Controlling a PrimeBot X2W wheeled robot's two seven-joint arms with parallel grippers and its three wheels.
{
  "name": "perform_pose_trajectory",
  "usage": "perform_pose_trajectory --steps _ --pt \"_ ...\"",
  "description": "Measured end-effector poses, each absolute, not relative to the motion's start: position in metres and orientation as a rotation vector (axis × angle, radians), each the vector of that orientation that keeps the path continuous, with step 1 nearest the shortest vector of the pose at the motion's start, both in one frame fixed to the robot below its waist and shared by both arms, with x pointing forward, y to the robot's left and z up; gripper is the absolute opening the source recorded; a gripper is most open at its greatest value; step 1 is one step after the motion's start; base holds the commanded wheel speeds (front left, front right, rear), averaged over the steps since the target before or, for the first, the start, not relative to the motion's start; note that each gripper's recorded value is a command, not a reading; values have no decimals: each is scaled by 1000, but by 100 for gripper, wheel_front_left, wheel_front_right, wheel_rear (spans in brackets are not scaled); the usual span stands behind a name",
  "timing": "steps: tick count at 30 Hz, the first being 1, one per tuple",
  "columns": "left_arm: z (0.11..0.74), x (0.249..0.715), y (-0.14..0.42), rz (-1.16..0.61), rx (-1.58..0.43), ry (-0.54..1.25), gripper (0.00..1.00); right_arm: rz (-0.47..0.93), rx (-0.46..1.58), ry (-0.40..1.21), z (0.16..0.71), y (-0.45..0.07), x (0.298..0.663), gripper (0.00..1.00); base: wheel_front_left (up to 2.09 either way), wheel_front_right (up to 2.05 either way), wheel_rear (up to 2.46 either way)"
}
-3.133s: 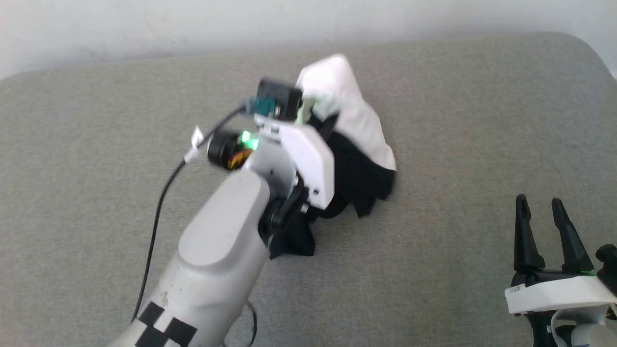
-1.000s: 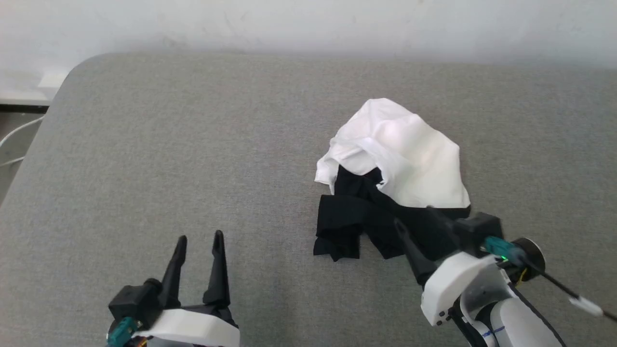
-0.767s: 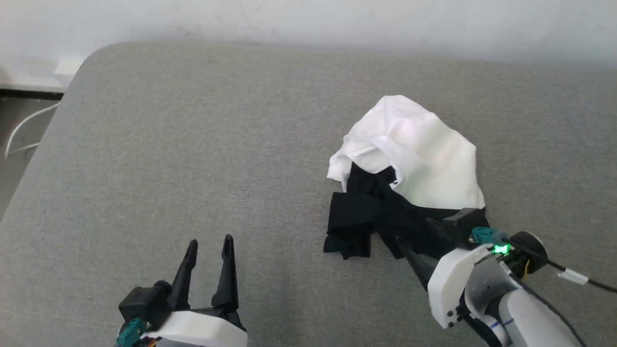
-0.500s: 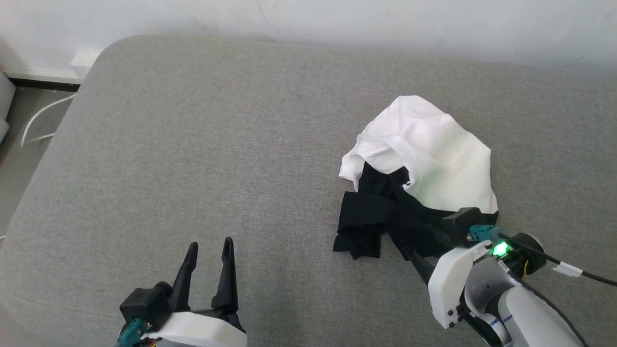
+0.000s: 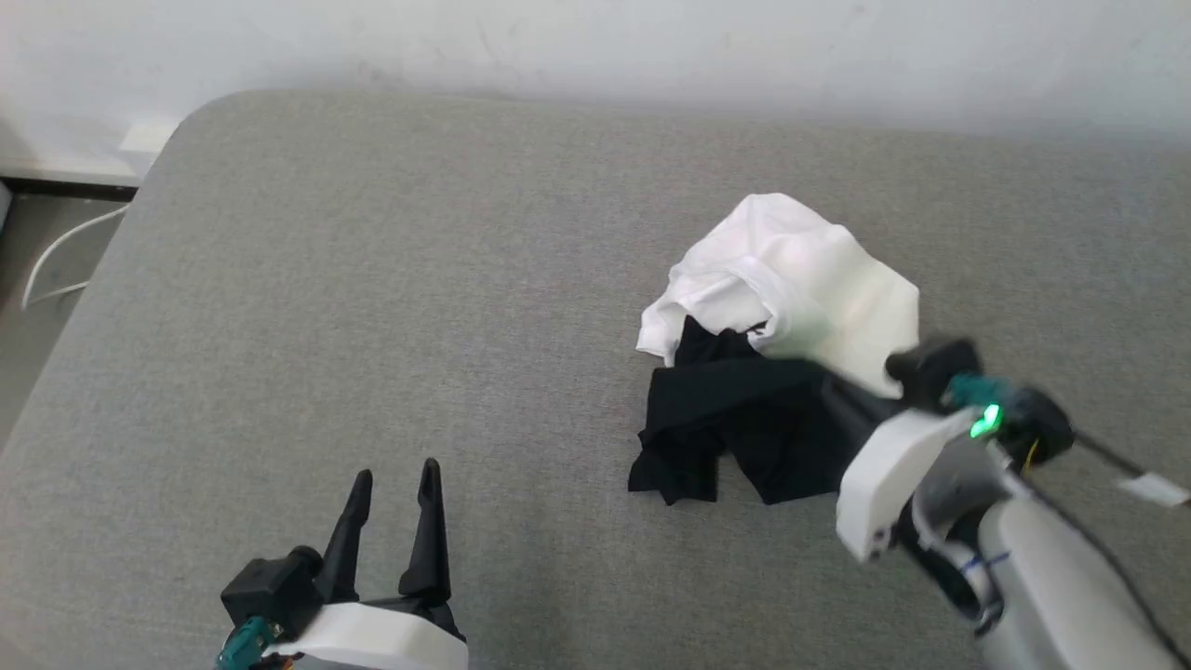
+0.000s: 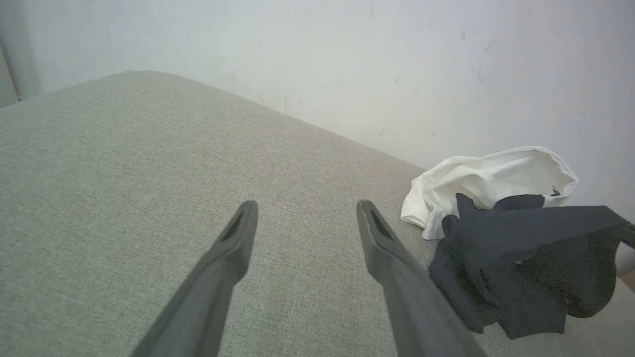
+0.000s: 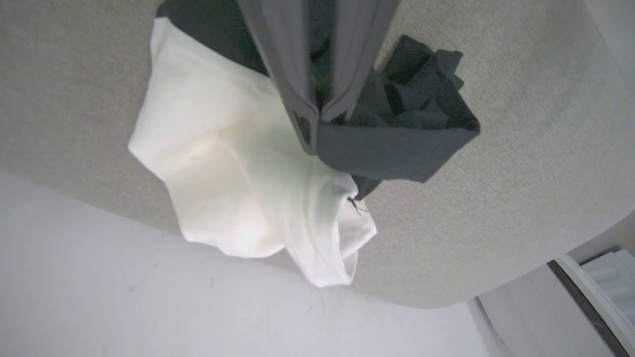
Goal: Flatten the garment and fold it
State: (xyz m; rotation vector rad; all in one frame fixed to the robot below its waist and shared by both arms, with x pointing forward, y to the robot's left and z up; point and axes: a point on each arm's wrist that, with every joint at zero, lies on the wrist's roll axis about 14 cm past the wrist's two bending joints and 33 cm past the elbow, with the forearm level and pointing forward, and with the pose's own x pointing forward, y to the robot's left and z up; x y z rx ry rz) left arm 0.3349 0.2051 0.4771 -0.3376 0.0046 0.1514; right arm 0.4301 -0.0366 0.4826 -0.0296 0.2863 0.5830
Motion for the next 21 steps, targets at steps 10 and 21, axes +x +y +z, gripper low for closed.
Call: perform_pose_trajectory --steps 10,21 --pt "480 346 190 99 -342 0 100 291 92 -93 607 -132 471 0 0 0 0" --pt "470 353 178 64 -342 36 100 -216 -50 80 536 -299 423 0 0 0 0"
